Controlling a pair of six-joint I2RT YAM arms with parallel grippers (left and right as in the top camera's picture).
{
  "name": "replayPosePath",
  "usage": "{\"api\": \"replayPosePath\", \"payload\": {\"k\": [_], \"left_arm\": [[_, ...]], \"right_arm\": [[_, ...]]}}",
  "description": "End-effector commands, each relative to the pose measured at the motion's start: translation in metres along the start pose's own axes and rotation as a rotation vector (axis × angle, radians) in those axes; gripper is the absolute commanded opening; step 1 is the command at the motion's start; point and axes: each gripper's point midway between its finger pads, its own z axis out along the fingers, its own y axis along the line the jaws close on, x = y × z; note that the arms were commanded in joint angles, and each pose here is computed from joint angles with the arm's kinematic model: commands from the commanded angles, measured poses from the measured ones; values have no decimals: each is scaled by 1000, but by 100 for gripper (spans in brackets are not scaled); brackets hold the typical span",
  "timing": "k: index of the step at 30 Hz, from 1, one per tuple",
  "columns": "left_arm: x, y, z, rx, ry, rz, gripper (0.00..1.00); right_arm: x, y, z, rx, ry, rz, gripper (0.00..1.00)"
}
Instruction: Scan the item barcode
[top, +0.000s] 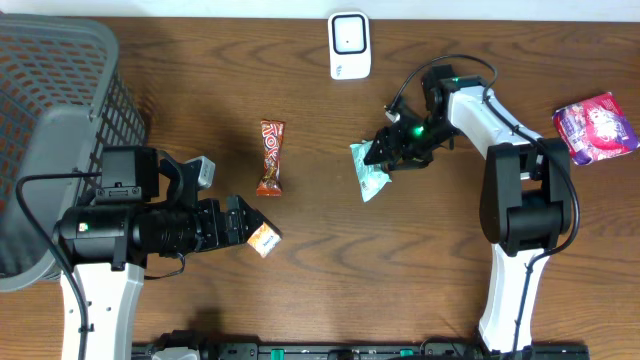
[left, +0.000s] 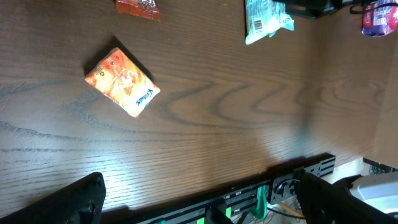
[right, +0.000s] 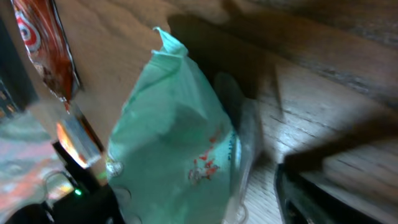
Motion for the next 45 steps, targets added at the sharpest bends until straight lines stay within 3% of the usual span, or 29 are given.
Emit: {"api": "replayPosePath", "payload": {"k": [1,6,12,22,27,33,36,39,40,43,45], "left_arm": [[1,2,1,-9,4,11,98],[1,2,1,-9,4,10,98],[1,2,1,-9,4,10,98],[1,2,1,-9,4,10,98],[1,2,1,-9,4,10,98],[1,2,1,-9,4,11,98],[1,2,1,-9,4,10,98],[1,2,1,-9,4,11,98],[1,2,1,-9,4,10,98],[1,2,1,-9,4,11,98],[1,2,1,-9,4,10,98]], "right_arm": [[1,19,1,-45,-5,5,55],[-2,27,6,-44,-9,2,1],[-22,34,-9,32,-67,30,1],[-36,11,-68,881,-245,26,1],[-26,21,-50,1033,-251,-63,1],[-29,21,-44,991,-292,5,14],[-30,29,-37,831,-231,-7,14],[-29,43,-37,655,-168,-32,21],[-31,44,-48,608,-168,-1,40],[-34,39,-68,568,-181,48,59],[-35,27,-80,534,-180,83,78]]}}
